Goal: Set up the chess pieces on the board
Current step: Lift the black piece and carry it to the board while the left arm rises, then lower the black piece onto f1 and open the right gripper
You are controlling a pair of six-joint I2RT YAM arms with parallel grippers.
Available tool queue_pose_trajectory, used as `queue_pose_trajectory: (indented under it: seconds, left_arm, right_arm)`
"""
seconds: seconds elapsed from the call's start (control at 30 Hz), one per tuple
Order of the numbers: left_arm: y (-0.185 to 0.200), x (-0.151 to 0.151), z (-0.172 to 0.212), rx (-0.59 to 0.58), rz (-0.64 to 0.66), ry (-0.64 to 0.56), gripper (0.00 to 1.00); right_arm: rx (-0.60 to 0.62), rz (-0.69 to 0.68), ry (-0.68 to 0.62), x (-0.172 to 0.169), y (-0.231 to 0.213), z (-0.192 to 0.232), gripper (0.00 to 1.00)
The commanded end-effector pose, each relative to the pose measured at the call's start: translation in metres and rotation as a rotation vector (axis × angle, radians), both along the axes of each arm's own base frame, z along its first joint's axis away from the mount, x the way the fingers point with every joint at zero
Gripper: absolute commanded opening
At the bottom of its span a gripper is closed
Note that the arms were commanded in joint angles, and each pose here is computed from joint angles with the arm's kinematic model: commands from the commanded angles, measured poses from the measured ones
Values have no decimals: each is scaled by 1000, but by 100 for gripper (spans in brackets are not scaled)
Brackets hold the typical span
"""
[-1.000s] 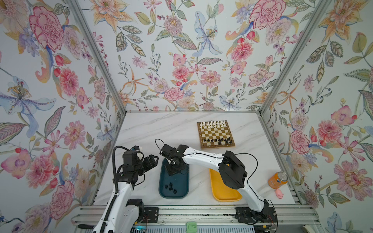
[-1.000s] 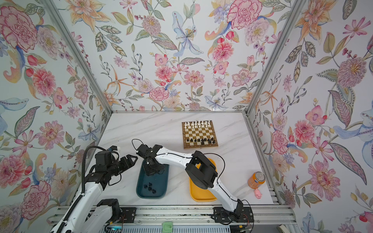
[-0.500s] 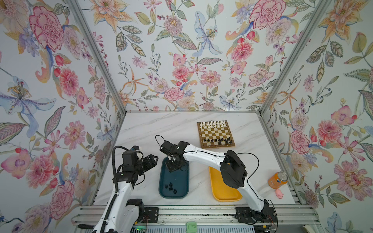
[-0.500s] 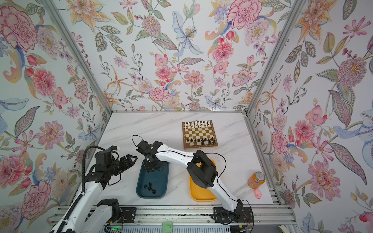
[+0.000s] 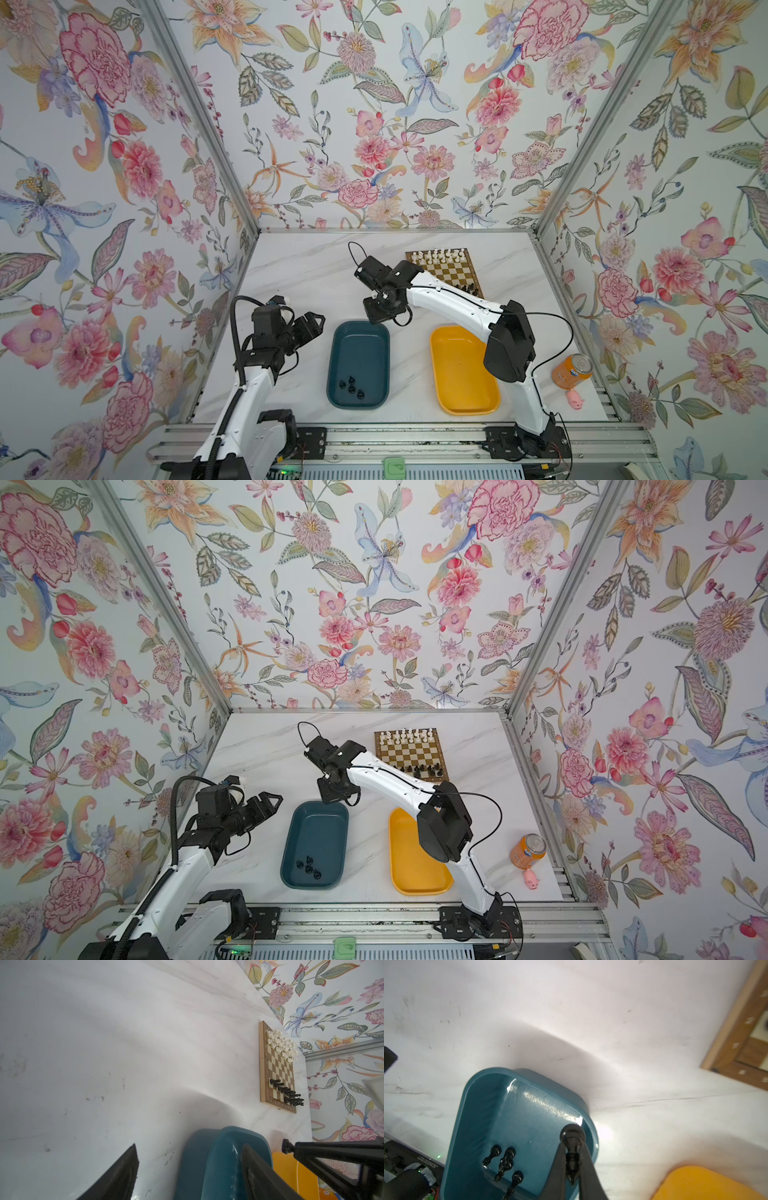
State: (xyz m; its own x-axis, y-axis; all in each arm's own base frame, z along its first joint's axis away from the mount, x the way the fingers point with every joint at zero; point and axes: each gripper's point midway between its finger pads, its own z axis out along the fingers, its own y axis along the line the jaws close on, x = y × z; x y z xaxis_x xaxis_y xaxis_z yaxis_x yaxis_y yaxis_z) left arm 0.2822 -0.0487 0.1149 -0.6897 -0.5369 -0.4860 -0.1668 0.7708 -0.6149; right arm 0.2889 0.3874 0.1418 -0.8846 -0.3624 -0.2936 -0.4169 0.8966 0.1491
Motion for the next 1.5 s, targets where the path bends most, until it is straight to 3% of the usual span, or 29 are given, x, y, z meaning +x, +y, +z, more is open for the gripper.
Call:
queue_pose_trajectory:
  seconds: [0.0, 0.43, 0.83, 1.1, 1.47]
  left_arm:
    - [-2, 19, 31, -30, 2, -88, 79]
    - [-74, 70, 63, -4, -153, -147, 79]
    - [-132, 113, 82, 4, -258, -170, 79]
    - [-156, 133, 86, 9, -289, -163, 79]
    - [-178, 149, 77, 10, -330, -142, 79]
  right_arm:
    - [-40, -19, -48, 12, -30, 25, 5]
    - [-134, -191, -93, 52, -148, 39, 4]
    - [-136, -391, -39, 68, -251, 3, 4]
    - [-159, -436, -12, 87, -278, -28, 4]
    - [-145, -414, 17, 117, -271, -50, 4]
